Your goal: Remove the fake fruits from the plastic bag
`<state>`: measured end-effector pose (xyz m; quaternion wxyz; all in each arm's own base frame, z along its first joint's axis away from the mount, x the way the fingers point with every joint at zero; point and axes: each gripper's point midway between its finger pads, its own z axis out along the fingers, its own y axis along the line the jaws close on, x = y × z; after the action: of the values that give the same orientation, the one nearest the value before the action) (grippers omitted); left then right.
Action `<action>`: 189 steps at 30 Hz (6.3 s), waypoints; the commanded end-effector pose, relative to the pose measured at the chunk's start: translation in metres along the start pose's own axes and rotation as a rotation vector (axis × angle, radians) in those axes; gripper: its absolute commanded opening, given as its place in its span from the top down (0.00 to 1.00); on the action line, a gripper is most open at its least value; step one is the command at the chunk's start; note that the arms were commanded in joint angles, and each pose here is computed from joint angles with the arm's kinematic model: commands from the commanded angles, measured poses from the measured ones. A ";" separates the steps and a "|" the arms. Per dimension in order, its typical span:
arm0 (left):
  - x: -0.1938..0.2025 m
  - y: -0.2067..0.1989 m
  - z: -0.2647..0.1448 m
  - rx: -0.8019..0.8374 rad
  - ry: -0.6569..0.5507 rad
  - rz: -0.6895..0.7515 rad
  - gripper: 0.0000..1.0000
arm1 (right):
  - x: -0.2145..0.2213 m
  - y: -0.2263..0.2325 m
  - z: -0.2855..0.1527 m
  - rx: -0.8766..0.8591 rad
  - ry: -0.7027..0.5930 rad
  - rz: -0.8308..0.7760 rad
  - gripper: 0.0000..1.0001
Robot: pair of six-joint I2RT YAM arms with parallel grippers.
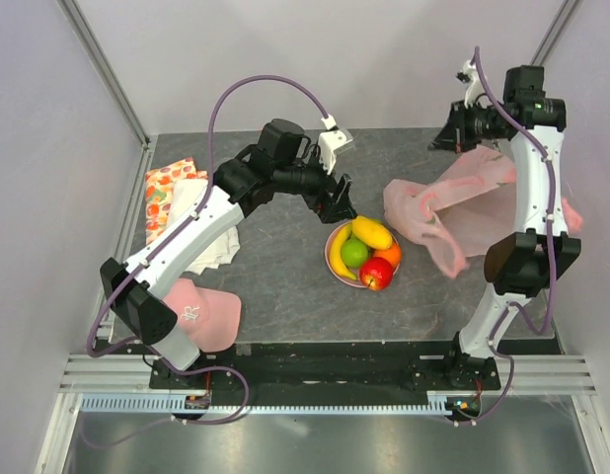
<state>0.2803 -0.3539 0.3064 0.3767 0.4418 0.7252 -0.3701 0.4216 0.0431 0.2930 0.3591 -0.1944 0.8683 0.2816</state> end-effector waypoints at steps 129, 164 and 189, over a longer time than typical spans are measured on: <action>-0.039 0.035 -0.053 -0.230 -0.164 0.158 0.37 | 0.286 -0.147 -0.175 0.971 0.976 -0.481 0.02; -0.049 -0.038 0.159 -0.218 -0.167 -0.062 0.01 | -0.011 -0.014 -0.030 0.343 0.028 -0.064 1.00; -0.127 0.130 0.126 -0.644 -0.382 0.123 0.98 | -0.068 -0.017 -0.036 0.217 -0.161 -0.108 1.00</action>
<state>0.4090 -0.5124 0.2418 0.5532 0.3071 0.7523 -0.1838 0.4343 -0.0033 0.3199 0.3982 -0.1377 0.8957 0.1422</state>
